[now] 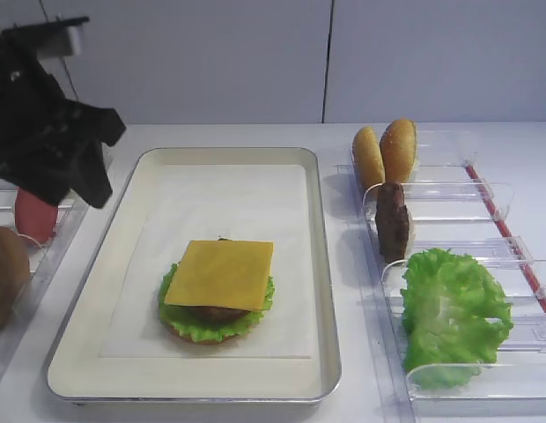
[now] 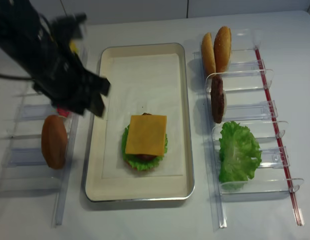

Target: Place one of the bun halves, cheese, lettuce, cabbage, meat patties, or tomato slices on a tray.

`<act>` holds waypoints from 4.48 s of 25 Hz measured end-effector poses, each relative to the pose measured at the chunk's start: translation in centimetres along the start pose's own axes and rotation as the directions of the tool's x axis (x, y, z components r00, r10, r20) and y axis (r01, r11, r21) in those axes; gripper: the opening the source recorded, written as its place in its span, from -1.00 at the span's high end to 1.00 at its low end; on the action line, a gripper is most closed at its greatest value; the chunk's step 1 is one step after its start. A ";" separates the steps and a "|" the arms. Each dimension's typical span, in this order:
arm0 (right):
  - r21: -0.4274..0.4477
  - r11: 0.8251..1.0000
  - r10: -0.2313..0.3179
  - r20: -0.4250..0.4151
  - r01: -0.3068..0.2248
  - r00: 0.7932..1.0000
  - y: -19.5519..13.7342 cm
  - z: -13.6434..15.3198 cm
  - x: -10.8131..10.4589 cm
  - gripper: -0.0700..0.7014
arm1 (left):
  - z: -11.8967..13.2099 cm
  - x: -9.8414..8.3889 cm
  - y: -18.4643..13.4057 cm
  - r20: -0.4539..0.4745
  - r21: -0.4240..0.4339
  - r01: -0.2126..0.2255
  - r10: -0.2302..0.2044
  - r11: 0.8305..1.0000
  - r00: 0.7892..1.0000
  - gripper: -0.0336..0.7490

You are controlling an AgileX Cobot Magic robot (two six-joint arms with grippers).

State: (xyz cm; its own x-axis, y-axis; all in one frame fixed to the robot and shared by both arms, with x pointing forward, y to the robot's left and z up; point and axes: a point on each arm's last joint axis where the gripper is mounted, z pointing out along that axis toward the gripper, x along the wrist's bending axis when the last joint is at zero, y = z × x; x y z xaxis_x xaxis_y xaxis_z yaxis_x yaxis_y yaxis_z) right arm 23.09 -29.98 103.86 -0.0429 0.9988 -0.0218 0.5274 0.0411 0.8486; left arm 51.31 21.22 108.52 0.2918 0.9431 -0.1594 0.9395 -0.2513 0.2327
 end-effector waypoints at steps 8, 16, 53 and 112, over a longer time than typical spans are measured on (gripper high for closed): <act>-0.002 1.000 0.000 0.000 0.000 1.000 0.0 0.0 0.0 0.67 | -3.7 1.8 -0.8 -0.259 -0.089 -0.032 0.008 0.996 0.966 0.03; -0.002 1.000 0.000 0.000 0.000 1.000 0.0 0.0 0.0 0.67 | -8.1 1.5 -8.5 -0.295 -0.238 -0.005 -0.067 0.971 0.953 0.03; -0.002 1.000 -0.002 0.000 0.002 1.000 0.0 0.0 0.0 0.67 | -2.8 0.9 -30.1 -0.121 -0.672 -0.067 -0.020 0.738 0.993 0.21; -0.002 1.000 -0.001 0.000 0.001 1.000 0.0 0.0 0.0 0.67 | -2.9 1.3 -30.3 -0.207 -0.693 -0.010 -0.186 0.721 0.960 0.22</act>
State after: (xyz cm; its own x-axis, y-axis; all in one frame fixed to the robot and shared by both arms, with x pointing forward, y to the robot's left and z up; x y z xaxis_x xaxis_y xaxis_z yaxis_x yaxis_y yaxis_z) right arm 23.10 -29.98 103.88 -0.0435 0.9988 -0.0229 0.5259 0.0424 0.8495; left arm 22.74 30.72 104.05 0.0680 0.9977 0.0025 0.5505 -0.0396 0.8339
